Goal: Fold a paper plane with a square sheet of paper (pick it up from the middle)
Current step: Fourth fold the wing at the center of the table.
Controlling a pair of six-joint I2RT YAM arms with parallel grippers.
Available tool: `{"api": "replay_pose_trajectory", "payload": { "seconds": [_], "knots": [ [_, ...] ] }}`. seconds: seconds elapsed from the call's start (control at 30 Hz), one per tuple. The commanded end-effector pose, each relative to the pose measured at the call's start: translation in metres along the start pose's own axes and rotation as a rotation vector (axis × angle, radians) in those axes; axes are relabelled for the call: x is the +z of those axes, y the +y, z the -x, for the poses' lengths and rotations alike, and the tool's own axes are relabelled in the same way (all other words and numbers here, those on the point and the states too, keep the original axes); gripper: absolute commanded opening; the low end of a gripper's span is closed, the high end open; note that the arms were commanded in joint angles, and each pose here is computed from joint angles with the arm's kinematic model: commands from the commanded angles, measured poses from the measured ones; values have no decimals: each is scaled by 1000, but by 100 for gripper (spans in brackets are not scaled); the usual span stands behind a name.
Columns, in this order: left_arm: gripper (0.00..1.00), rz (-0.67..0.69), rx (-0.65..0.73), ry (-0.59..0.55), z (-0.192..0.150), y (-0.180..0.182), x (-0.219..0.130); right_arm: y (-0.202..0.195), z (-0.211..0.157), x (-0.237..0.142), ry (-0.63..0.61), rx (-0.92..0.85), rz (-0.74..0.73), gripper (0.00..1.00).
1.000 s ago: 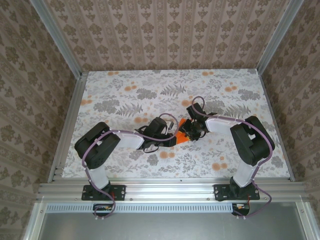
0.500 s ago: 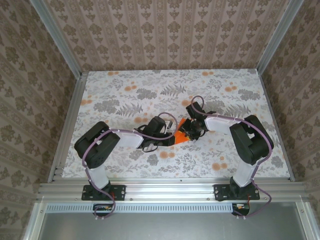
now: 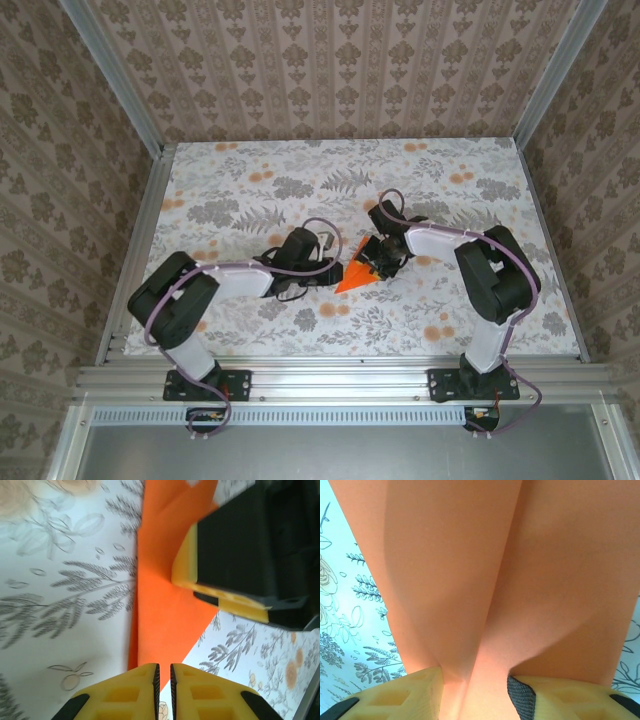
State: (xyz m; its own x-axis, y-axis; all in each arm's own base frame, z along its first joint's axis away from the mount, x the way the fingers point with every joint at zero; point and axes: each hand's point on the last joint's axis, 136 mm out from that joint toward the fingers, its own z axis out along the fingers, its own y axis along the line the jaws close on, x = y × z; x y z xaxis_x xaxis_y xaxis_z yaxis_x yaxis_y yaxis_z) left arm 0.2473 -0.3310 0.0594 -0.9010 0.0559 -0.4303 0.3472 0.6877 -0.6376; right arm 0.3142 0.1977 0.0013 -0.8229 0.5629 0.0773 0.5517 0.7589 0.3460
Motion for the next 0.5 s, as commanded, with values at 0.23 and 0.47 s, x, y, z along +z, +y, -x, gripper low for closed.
{"api": "replay_pose_trajectory", "payload": {
  "seconds": [0.23,0.47],
  "knots": [
    [18,43,-41,-66,9,8,-17,-162,-13,42,-15,58,-593,41],
    [18,-62,-24,2,4,-13,-1,-164,-13,43,-13,56,-598,41]
  ]
}}
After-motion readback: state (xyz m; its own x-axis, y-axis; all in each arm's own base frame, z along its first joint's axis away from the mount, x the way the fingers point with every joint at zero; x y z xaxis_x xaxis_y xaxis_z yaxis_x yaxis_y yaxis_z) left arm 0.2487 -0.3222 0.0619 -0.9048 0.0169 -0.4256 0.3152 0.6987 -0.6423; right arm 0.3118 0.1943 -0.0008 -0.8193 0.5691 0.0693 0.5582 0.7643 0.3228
